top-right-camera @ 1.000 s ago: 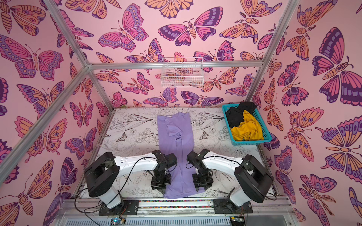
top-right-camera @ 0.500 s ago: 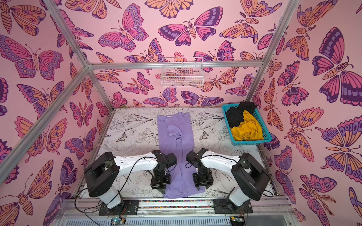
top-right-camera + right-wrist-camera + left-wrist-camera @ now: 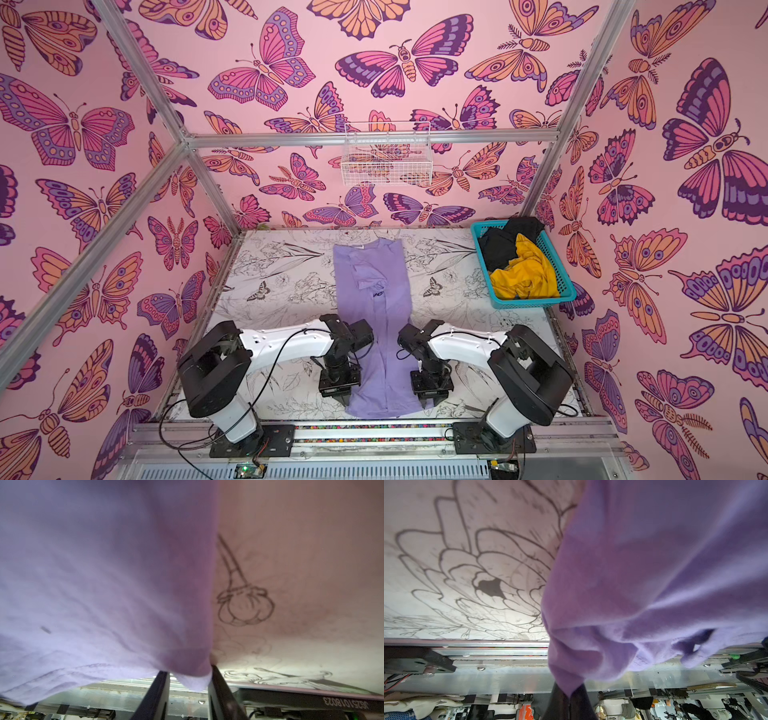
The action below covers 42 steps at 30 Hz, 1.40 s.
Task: Fold and stack t-shirts
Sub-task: Fold the T-shirt.
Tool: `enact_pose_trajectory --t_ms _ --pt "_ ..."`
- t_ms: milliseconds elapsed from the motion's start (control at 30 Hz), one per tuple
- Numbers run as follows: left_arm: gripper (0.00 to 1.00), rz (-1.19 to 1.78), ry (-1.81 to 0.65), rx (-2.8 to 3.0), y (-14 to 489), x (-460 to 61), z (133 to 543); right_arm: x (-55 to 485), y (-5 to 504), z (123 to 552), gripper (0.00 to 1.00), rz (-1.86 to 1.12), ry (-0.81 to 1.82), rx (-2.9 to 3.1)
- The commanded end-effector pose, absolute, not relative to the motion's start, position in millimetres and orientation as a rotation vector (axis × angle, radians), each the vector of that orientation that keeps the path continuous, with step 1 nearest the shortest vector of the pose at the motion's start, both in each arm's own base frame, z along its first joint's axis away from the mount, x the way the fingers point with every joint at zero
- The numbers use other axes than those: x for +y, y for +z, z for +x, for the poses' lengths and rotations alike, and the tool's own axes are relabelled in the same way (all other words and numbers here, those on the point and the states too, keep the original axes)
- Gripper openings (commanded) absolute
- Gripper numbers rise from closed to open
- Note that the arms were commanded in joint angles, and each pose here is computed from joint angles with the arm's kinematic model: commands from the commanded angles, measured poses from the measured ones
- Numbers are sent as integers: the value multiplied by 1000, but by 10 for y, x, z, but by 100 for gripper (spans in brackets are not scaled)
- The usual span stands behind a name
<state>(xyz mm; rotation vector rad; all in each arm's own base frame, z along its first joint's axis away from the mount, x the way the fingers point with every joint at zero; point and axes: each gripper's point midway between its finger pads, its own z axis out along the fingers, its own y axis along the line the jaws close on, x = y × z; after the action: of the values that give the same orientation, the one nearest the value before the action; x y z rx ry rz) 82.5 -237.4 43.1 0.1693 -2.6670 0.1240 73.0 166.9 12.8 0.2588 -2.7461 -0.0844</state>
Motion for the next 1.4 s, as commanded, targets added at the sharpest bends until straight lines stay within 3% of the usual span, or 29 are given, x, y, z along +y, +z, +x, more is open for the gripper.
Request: enact_pose_trajectory --t_ms 0,33,67,433,667,1167,1367 --pt "0 195 79 -2676 468 -2274 821 1682 96 757 15 272 -120 -2745" --pt "0 196 83 -2677 476 -2280 823 1682 94 758 4 273 -125 -2744" --pt "0 199 82 -2677 479 -2281 826 1674 97 757 0 273 -123 -2743" --pt "0 203 88 -2673 555 -2318 831 1602 511 628 0 201 -121 -2810" --pt "0 201 39 -2639 585 -2260 631 1657 764 413 0 72 -195 -2878" --pt "0 336 31 -2676 842 -1996 97 1710 859 106 0 75 -70 -2948" --pt "0 342 81 -2817 902 -2007 418 1854 922 267 0 188 -48 -2990"
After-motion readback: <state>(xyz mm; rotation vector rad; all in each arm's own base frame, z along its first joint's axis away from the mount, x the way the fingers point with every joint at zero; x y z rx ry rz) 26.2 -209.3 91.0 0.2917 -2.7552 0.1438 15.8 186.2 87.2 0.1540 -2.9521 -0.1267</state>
